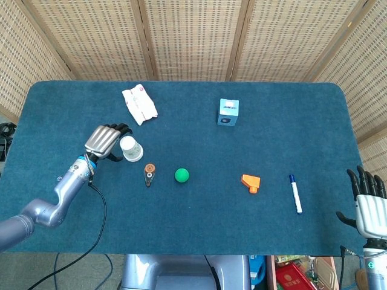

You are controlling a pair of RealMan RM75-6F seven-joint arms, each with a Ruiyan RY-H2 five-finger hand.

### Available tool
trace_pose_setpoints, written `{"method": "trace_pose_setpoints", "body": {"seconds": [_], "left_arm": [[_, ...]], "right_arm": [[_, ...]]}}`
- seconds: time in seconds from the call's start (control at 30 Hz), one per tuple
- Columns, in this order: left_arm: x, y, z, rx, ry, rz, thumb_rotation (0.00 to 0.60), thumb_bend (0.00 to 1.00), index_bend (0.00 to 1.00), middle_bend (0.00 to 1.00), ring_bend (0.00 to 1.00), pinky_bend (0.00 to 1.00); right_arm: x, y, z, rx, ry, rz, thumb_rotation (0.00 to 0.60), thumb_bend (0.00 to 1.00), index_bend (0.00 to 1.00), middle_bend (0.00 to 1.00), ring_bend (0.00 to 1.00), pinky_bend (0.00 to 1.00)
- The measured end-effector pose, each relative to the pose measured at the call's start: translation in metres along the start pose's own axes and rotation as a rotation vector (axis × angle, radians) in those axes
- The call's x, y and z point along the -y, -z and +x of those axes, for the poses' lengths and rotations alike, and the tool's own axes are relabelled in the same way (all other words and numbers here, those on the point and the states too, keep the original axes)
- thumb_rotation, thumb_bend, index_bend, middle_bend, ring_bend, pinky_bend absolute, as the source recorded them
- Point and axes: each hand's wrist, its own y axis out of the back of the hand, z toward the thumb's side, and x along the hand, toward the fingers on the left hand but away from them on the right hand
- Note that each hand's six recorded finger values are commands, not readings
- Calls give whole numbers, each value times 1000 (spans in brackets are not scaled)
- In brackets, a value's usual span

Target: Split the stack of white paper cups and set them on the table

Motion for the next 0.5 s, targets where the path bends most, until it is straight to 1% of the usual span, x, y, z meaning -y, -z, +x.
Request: {"method": "trace_pose_setpoints", "body": {"seconds": [0.23, 0.5], "left_arm": [[4, -1, 9, -16, -6, 3, 600, 76, 381, 295, 325, 397], [7, -6, 18, -24, -15, -10, 600, 76, 381, 296, 328, 399]], "right_arm": [[2, 2, -1, 7, -7, 0, 600, 0, 0, 0, 0, 0], [3, 4, -2, 12, -14, 1, 600, 0, 0, 0, 0, 0]]}}
